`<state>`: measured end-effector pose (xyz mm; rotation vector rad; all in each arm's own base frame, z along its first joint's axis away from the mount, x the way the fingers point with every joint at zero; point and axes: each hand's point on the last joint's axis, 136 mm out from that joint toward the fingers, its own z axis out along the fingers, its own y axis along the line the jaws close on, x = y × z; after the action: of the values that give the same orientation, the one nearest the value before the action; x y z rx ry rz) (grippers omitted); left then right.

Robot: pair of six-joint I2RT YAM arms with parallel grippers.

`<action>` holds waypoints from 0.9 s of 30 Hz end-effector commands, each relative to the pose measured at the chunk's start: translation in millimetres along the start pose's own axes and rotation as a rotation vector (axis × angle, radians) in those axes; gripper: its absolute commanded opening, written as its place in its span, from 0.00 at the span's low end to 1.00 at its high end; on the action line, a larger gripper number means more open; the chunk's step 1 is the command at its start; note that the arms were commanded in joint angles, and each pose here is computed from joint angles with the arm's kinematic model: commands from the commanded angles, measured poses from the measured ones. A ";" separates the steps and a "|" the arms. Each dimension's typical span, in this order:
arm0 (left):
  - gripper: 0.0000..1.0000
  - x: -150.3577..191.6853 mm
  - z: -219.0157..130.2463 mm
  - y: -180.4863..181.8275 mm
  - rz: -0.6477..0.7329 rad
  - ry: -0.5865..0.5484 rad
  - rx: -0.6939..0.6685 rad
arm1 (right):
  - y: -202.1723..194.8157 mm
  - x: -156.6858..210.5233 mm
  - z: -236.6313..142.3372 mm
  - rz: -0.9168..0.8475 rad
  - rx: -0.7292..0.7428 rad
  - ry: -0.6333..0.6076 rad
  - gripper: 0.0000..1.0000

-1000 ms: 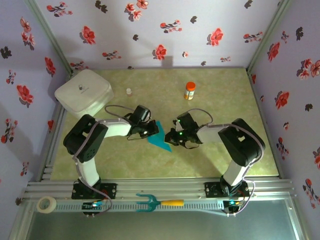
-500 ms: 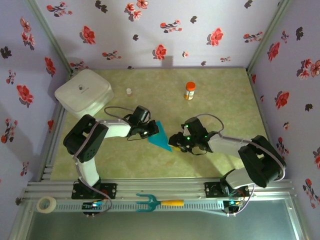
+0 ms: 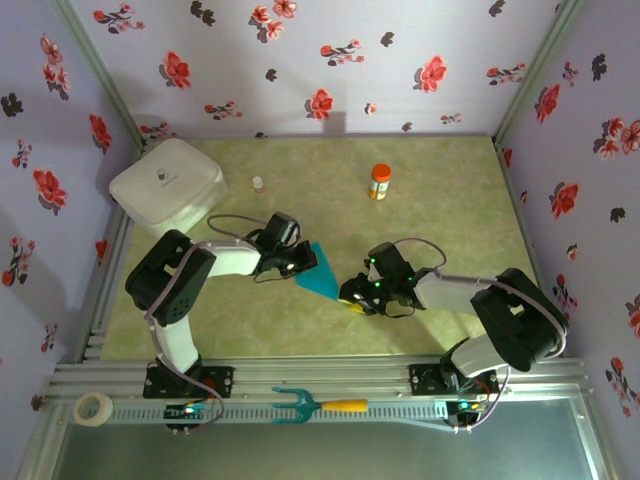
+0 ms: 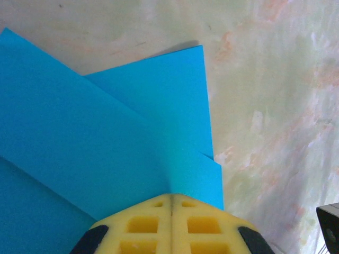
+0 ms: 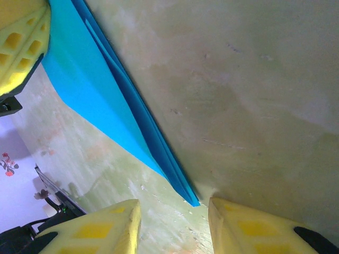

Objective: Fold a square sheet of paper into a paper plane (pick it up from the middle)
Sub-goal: Fourth fold the wing at the center of the table, then turn over the paper at the center of the table.

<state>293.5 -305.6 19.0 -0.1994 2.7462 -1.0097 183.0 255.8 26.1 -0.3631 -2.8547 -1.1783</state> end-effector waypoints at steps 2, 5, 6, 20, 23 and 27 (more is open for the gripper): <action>0.05 7.7 -2.8 16.2 -0.032 0.018 -0.043 | 8.0 -2.5 8.5 -0.017 -0.013 0.003 0.37; 0.05 6.6 -2.9 14.9 -0.035 0.016 -0.039 | 13.1 -4.6 8.2 -0.027 -0.026 -0.002 0.37; 0.05 6.7 -2.8 14.1 -0.035 0.016 -0.037 | 14.0 -5.0 8.4 -0.028 -0.028 -0.002 0.37; 0.05 6.4 -3.6 10.6 -0.049 0.015 -0.017 | 22.3 -10.4 7.9 -0.038 -0.063 -0.025 0.38; 0.05 6.8 -3.6 11.3 -0.049 0.015 -0.018 | 24.3 -10.6 7.3 -0.038 -0.074 -0.028 0.38; 0.05 7.3 -3.7 12.1 -0.051 0.014 -0.019 | 24.3 -11.8 5.2 -0.041 -0.079 -0.042 0.38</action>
<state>293.2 -305.2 19.1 -0.2332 2.7389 -1.0302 192.8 268.5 33.2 -0.3435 -2.8513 -1.2498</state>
